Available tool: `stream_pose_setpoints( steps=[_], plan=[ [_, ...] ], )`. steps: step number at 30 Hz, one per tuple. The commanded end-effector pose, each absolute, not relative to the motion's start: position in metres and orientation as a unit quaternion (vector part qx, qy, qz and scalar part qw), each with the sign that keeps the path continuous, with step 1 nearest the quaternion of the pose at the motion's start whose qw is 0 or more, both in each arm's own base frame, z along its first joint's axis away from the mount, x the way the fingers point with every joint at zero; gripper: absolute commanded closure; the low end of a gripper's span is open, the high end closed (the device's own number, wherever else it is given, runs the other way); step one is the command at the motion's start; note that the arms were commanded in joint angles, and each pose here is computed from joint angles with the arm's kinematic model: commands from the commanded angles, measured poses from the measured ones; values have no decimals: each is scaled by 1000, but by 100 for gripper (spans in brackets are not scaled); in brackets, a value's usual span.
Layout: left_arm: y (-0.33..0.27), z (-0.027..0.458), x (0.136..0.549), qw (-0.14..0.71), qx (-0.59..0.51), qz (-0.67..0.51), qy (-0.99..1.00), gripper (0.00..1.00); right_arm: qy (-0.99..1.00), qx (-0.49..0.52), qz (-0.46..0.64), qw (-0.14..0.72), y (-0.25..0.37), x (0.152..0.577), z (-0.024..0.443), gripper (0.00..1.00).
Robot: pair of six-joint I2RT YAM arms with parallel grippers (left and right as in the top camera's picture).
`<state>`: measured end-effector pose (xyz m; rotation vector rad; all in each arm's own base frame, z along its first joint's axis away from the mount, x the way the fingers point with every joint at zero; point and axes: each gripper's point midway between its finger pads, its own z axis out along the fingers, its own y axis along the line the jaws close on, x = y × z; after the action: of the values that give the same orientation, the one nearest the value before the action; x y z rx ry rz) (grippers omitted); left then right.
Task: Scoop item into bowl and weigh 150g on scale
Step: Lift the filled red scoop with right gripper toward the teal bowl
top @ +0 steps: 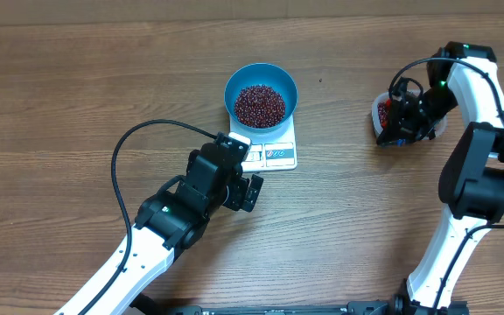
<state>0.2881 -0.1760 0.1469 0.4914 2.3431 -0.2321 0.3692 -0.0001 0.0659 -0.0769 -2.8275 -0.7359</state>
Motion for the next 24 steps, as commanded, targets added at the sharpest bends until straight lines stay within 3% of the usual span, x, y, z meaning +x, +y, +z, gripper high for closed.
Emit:
stream_pose_setpoints(
  steps=[1, 24],
  plan=[
    [-173, 147, 291, 362, 191, -81, 909, 0, -953, -27, -289, 91, -1, 374, 69, 96],
    [-173, 147, 291, 362, 191, -81, 909, 1, -886, -23, -463, -32, -34, 377, 115, 96]
  ],
)
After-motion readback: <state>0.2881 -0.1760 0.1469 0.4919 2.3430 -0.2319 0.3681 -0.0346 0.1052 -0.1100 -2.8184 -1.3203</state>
